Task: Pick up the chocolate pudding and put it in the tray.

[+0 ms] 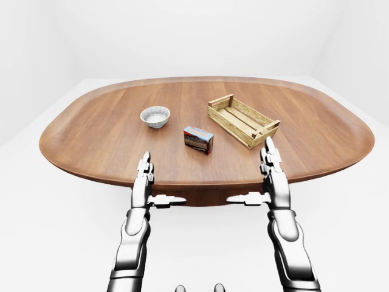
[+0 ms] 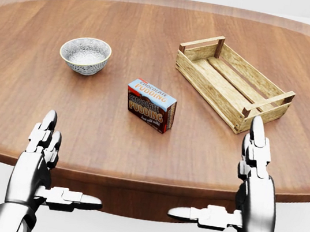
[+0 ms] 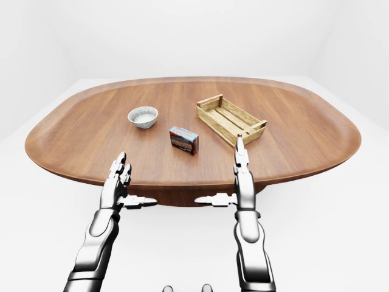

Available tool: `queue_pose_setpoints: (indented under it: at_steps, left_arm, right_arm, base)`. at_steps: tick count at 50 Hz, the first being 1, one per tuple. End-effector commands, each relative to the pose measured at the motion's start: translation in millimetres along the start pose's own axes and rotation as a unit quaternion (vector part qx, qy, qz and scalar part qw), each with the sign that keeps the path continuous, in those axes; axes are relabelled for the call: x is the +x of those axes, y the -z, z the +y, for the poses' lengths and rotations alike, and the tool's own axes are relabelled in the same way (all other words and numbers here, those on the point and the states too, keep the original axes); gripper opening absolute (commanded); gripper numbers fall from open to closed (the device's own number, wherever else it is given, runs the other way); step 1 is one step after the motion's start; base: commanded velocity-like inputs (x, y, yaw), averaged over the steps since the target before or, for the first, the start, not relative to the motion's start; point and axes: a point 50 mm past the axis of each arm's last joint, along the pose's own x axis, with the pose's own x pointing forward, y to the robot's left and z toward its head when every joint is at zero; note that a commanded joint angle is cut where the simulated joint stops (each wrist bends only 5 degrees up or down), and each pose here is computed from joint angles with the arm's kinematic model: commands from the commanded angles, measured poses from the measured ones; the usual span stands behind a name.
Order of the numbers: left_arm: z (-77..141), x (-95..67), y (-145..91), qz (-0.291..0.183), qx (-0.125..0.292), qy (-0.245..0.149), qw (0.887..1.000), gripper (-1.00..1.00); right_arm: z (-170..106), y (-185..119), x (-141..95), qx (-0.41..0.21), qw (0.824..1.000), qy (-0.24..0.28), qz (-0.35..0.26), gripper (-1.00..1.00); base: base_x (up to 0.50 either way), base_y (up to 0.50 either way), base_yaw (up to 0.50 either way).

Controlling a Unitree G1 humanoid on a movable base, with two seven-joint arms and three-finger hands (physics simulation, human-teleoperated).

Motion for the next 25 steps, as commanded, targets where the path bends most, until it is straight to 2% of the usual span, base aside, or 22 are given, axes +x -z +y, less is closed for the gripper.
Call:
queue_pose_setpoints:
  at_steps: [1,12,25]
  left_arm:
    - [0,-0.2,0,0.001,-0.001,0.0,1.0,1.0]
    - [0,1.0,1,0.003,-0.001,-0.001,1.0,1.0]
    - [0,0.5,0,0.003,-0.001,0.0,1.0,1.0]
  right_arm:
    - [-2,-6,-1,-0.001,1.0,0.009,-0.013,1.0]
    - [-5,-19,-3,-0.006,0.999,0.019,-0.039,1.0]
    - [-5,-17,-3,-0.006,0.999,0.019,-0.035,1.0]
  base:
    - [0.0,0.0,0.0]
    - [0.0,0.0,0.0]
    - [0.21,0.0,0.0]
